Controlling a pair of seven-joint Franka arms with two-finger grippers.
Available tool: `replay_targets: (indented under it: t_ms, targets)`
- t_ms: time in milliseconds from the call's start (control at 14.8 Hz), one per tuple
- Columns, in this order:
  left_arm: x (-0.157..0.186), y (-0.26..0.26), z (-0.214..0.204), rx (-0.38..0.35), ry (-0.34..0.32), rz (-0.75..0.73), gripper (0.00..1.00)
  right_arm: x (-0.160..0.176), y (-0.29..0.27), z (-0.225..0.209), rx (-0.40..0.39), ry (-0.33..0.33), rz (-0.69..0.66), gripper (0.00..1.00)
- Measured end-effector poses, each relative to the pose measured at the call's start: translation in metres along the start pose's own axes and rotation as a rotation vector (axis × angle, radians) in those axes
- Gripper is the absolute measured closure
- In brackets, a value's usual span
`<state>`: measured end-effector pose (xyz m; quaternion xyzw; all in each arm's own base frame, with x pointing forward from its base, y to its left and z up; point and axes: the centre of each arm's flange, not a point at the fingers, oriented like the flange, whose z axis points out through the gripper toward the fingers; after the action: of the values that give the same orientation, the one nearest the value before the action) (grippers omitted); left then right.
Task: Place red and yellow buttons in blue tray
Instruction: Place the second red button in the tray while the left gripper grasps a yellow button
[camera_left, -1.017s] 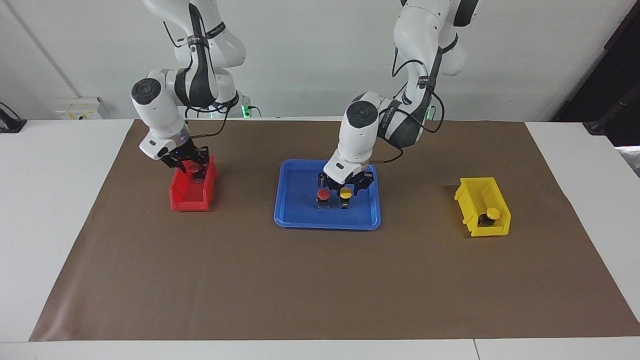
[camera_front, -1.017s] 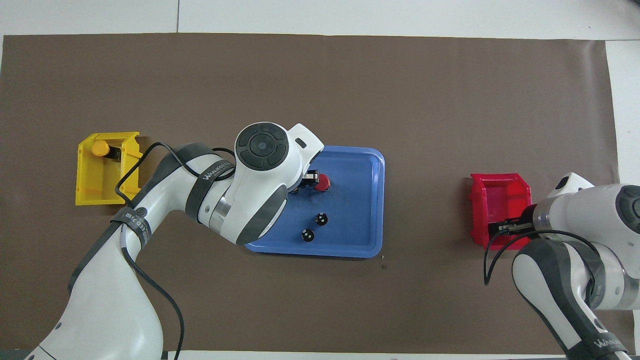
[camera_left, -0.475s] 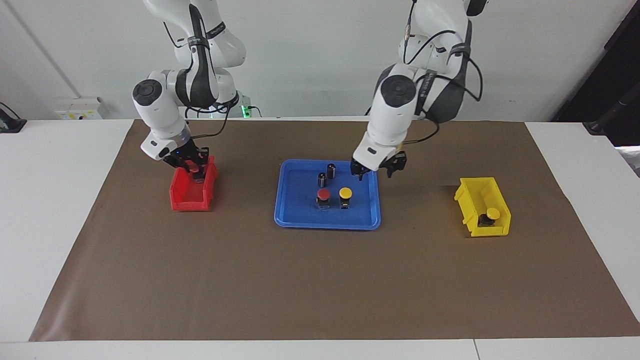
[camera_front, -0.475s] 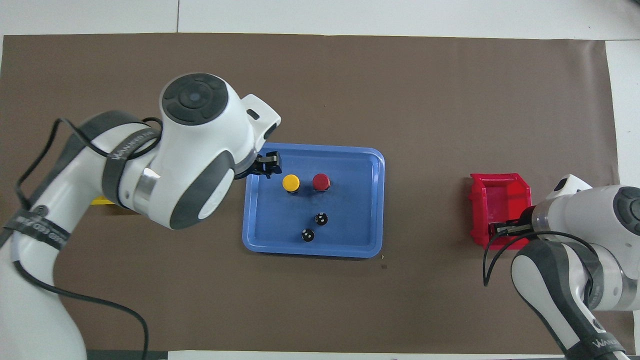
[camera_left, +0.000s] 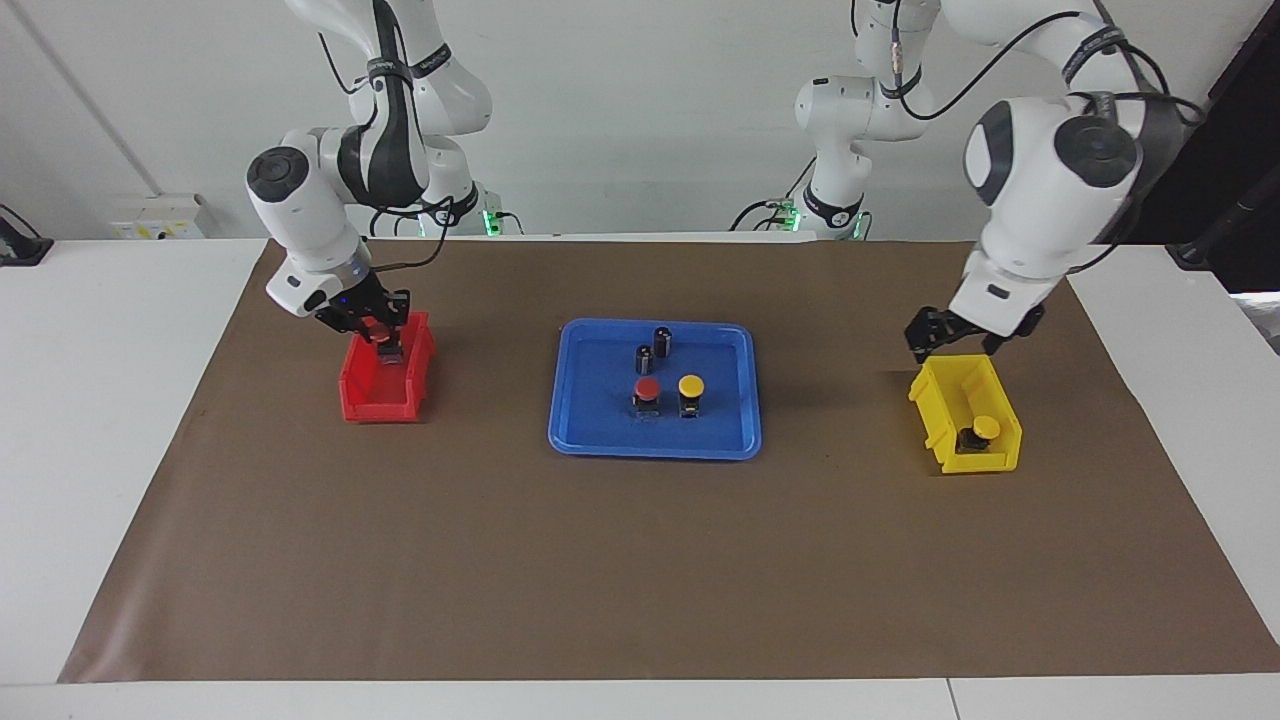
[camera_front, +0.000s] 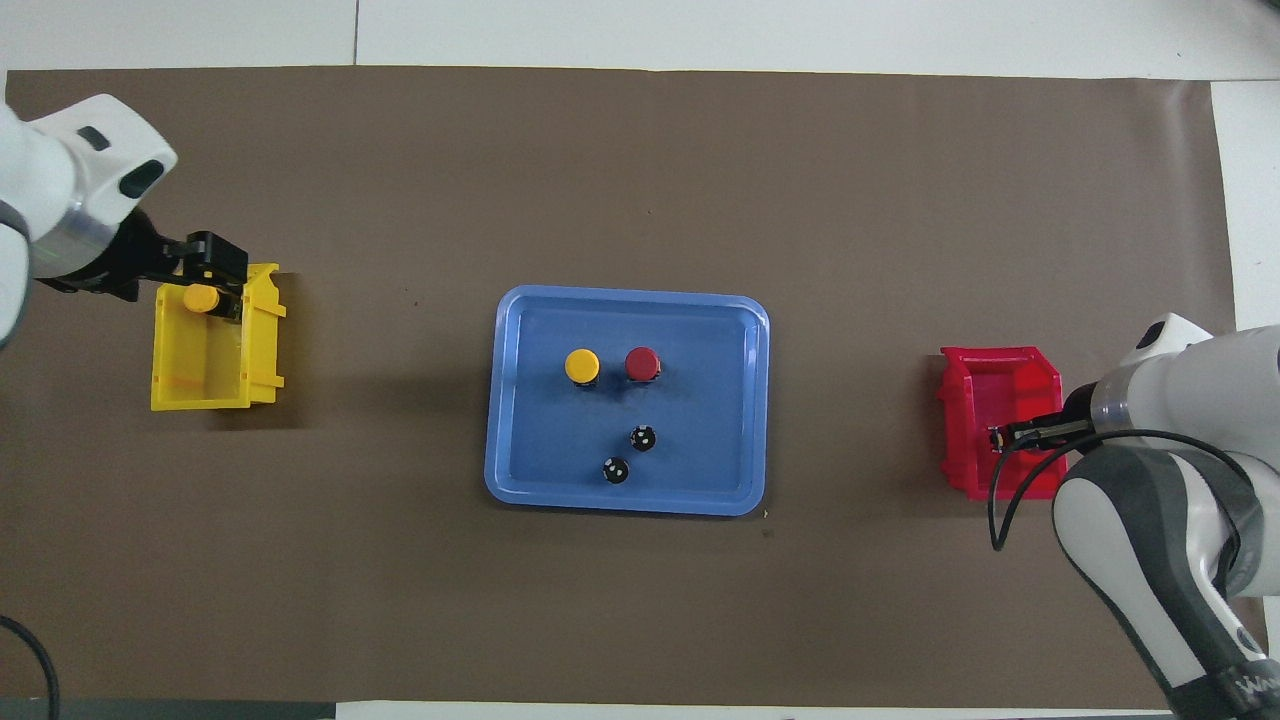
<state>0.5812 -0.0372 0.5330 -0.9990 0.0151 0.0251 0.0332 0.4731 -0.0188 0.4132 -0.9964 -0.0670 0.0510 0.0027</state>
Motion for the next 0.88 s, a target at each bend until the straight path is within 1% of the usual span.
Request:
replay_targets:
  t_ms: [68,203,339,475,542,678,746,814,881]
  targets:
    - [-0.004,-0.024,-0.007,-0.018,0.006,0.003,0.00,0.011,-0.007,-0.027,-0.002,-0.004,-0.014,0.58]
    - [-0.009,-0.051,-0.012,-0.031,0.026,0.000,0.00,0.037,-0.036,-0.073,-0.002,0.003,-0.008,0.58]
    - [-0.005,-0.063,0.001,-0.030,0.077,-0.015,0.00,0.067,-0.100,-0.106,0.038,0.039,0.058,0.58]
    - [0.000,-0.066,0.027,-0.029,0.109,-0.018,0.00,0.091,-0.170,-0.117,0.073,0.061,0.143,0.58]
    - [0.003,-0.067,0.042,-0.029,0.120,-0.019,0.00,0.102,-0.204,-0.114,0.081,0.070,0.172,0.58]
    - [0.009,-0.064,0.076,-0.029,0.131,-0.017,0.00,0.122,-0.269,-0.086,0.090,0.096,0.204,0.58]
    - [0.012,-0.062,0.092,-0.029,0.127,-0.013,0.05,0.129,-0.294,-0.064,0.088,0.101,0.201,0.58]
    - [0.015,-0.059,0.104,-0.030,0.123,-0.009,0.11,0.136,-0.311,-0.040,0.081,0.104,0.194,0.58]
    - [0.017,-0.057,0.113,-0.032,0.120,-0.007,0.11,0.143,-0.320,-0.017,0.071,0.103,0.187,0.58]
